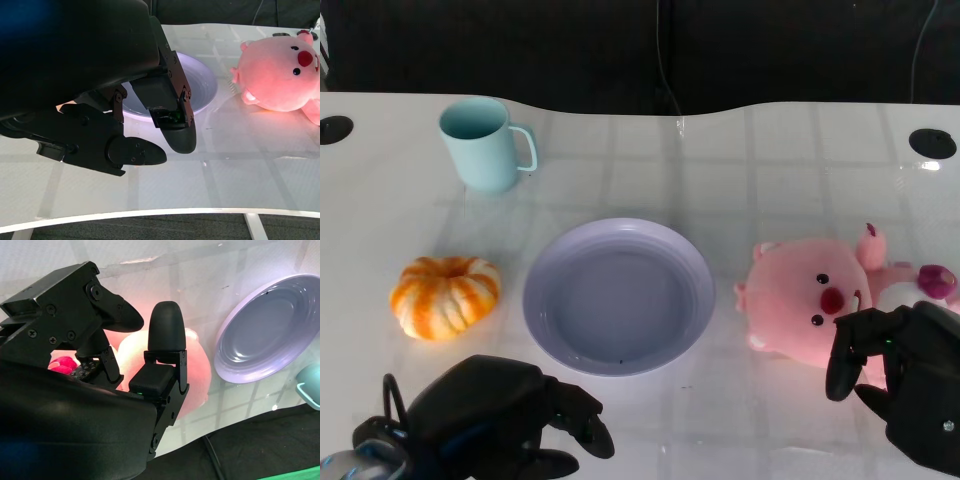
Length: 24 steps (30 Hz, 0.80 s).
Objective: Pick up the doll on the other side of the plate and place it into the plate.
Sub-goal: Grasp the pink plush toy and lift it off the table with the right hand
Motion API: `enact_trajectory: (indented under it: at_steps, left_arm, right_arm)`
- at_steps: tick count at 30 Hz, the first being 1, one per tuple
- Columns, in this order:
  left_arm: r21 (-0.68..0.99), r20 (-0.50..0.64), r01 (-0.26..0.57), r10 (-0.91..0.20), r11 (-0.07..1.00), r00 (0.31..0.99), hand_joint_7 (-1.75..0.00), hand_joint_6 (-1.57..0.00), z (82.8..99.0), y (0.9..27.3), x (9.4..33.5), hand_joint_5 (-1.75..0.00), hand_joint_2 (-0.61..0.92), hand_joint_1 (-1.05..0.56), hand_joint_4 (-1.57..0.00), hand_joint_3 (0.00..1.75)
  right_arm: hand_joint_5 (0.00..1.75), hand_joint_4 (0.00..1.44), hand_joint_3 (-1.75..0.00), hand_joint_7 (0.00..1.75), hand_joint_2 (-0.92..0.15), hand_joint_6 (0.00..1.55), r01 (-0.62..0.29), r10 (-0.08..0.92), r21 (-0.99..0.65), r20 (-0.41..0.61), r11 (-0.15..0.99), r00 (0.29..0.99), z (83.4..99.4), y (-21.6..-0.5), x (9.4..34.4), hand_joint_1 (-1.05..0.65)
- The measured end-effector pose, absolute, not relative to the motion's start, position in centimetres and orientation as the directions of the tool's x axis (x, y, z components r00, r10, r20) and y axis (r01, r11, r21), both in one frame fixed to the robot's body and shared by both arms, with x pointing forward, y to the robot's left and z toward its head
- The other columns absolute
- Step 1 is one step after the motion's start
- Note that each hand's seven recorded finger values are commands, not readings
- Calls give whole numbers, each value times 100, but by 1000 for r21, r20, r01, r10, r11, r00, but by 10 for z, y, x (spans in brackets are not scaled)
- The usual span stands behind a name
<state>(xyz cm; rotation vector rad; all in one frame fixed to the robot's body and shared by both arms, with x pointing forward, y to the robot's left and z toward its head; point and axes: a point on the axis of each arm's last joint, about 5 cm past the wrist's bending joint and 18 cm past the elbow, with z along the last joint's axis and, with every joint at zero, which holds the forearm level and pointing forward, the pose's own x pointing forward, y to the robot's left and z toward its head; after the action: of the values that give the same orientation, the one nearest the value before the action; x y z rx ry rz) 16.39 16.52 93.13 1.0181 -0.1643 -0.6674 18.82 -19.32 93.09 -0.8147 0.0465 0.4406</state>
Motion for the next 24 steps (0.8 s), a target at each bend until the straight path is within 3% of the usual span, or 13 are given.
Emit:
enact_trajectory:
  at_steps: [4, 7, 13, 17, 24]
  left_arm:
    - [829, -173, 438, -586, 347, 792, -29, -96, 931, 165, 164, -118, 92, -25, -77, 27]
    - [829, -173, 438, -586, 347, 792, -29, -96, 931, 165, 164, -118, 92, -25, -77, 27]
    - [833, -177, 437, -584, 340, 792, -28, -96, 931, 165, 164, -118, 92, -25, -76, 27]
    - [833, -178, 437, -584, 339, 792, -27, -95, 931, 166, 164, -116, 92, -25, -75, 28]
    - [832, -182, 442, -589, 335, 788, -26, -97, 931, 164, 164, -116, 92, -24, -77, 26]
  right_arm:
    - [86, 76, -23, 32, -86, 84, -336, 333, -699, -147, 631, 931, 933, -191, 188, -12]
    - [63, 63, -12, 10, -91, 71, -285, 301, -708, -107, 646, 948, 934, -190, 187, -21]
    - [38, 26, -10, 0, -92, 37, -197, 253, -765, -47, 613, 966, 935, -191, 186, -41]
    - [30, 12, -5, 0, -92, 23, -134, 229, -796, 6, 590, 973, 935, -191, 186, -49]
    - [27, 1, -1, 0, -90, 14, -110, 146, -863, -43, 493, 988, 935, -196, 188, -58]
